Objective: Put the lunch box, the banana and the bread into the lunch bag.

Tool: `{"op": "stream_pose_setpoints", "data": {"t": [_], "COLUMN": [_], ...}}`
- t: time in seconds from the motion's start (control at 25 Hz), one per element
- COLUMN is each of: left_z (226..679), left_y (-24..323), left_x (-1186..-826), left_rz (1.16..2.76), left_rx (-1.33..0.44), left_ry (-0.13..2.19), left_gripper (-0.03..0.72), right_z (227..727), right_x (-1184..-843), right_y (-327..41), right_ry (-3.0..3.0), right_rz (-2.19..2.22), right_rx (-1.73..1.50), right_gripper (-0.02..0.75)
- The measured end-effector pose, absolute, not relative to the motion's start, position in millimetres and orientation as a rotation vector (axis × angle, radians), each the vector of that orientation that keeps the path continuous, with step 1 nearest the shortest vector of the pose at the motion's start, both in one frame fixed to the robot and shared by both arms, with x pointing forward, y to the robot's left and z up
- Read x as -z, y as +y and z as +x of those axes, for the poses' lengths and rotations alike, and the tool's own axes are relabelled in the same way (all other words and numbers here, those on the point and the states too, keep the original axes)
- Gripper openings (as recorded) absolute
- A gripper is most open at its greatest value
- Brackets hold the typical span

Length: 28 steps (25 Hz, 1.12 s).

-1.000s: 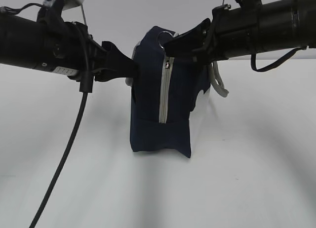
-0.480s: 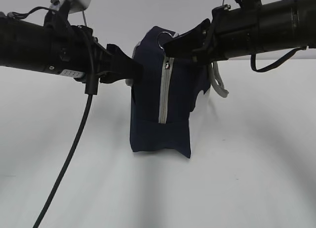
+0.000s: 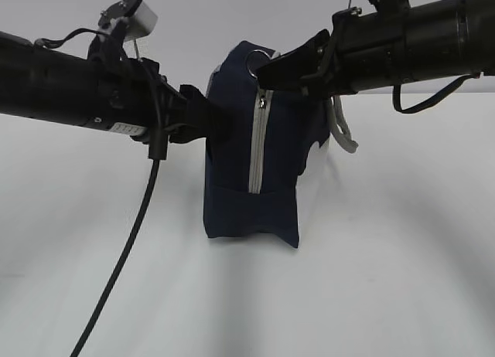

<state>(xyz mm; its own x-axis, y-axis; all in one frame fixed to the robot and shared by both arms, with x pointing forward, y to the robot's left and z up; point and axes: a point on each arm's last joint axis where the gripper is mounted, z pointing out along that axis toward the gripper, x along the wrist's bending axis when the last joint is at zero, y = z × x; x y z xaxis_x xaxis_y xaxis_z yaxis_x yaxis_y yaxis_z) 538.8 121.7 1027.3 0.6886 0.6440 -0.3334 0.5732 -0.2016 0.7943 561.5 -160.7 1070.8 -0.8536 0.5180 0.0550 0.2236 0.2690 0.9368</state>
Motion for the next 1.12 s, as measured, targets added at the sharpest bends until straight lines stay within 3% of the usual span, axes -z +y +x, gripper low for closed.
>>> {"op": "stream_pose_setpoints", "data": {"t": [0.16, 0.24, 0.44, 0.52, 1.12], "left_z": [540.2, 539.6, 536.9, 536.5, 535.7], "left_y": [119.6, 119.0, 117.2, 116.7, 116.3], "left_x": [-1024.4, -1024.6, -1025.1, -1024.6, -1024.9], "left_rz": [1.866, 1.866, 1.870, 1.871, 1.888], "left_rx": [-0.071, -0.060, -0.025, -0.015, -0.013], "left_ry": [0.946, 0.939, 0.913, 0.909, 0.889], "left_gripper": [0.398, 0.354, 0.066, 0.014, 0.005], "right_z": [561.3, 561.3, 561.3, 561.3, 564.1], "right_x": [-1070.9, -1070.9, -1070.9, -1070.9, -1079.8], "right_y": [-160.6, -160.6, -160.6, -160.6, -159.0], "right_ry": [2.281, 2.281, 2.281, 2.281, 2.273], "right_rz": [0.685, 0.686, 0.686, 0.686, 0.637], "right_rx": [-1.618, -1.618, -1.618, -1.618, -1.625], "right_gripper": [0.000, 0.000, 0.000, 0.000, 0.000]}}
